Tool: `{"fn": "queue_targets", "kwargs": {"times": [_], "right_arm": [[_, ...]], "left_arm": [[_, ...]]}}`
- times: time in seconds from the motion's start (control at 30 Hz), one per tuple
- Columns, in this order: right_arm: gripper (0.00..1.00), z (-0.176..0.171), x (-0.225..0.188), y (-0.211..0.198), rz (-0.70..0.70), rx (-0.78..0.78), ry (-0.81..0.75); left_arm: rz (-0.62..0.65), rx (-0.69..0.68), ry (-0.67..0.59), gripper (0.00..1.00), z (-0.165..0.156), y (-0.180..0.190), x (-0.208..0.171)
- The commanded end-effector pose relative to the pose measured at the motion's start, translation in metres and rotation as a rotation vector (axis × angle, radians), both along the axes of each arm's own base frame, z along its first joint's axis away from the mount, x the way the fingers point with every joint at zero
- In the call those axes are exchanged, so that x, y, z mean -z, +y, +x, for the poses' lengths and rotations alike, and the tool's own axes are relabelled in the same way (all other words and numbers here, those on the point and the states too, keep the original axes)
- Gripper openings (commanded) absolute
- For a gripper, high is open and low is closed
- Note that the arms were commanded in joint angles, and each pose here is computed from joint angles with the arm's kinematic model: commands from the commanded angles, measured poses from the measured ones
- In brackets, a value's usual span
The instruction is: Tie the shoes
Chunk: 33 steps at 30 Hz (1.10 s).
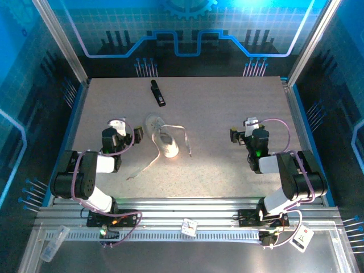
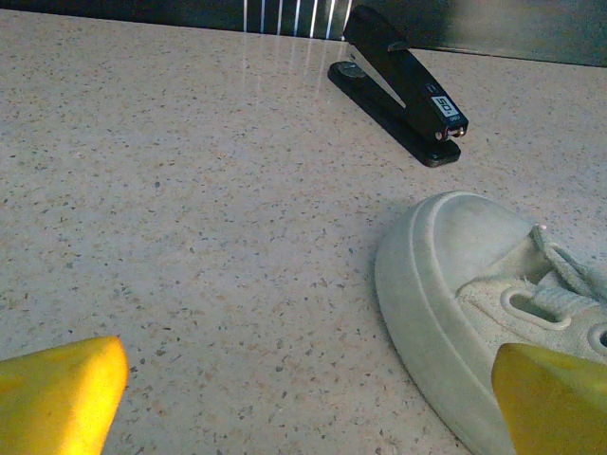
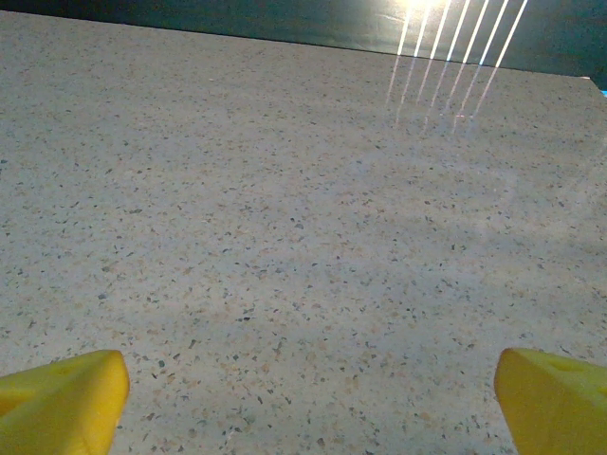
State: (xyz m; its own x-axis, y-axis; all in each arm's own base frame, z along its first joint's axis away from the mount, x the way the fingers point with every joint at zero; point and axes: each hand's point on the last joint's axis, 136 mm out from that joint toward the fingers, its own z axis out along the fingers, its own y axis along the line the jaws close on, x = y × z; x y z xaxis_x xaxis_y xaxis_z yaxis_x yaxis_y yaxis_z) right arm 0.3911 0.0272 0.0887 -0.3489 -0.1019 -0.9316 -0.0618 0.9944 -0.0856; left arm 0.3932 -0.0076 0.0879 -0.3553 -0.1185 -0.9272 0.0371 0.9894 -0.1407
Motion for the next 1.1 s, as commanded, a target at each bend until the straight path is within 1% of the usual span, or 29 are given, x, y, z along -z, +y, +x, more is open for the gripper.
{"fn": "queue_targets", "kwargs": {"times": [0.0,0.8,0.87,0.97,1.07], "right_arm": [[1.0,0.008,-0.011,-0.003,0.007,0.004,-0.032],[1.0,0.008,-0.01,-0.004,0.007,0.005,-0.031],[1.0,0.007,-0.01,-0.005,0.006,0.008,-0.035],[1.0,0.003,-0.015,-0.006,0.009,0.015,-0.062],[1.0,0.0,-0.024,-0.001,-0.007,-0.004,-0.077]], "left_arm": [[0.023,0.002,-0.024,1.0,0.006,0.0,-0.008],[0.021,-0.006,-0.027,1.0,0.005,0.001,-0.009],[0.017,-0.042,-0.045,0.99,0.002,0.007,-0.014],[0.021,-0.051,-0.084,0.99,-0.006,0.008,-0.031],[0.008,-0.059,-0.077,1.0,-0.015,0.008,-0.048]]}}
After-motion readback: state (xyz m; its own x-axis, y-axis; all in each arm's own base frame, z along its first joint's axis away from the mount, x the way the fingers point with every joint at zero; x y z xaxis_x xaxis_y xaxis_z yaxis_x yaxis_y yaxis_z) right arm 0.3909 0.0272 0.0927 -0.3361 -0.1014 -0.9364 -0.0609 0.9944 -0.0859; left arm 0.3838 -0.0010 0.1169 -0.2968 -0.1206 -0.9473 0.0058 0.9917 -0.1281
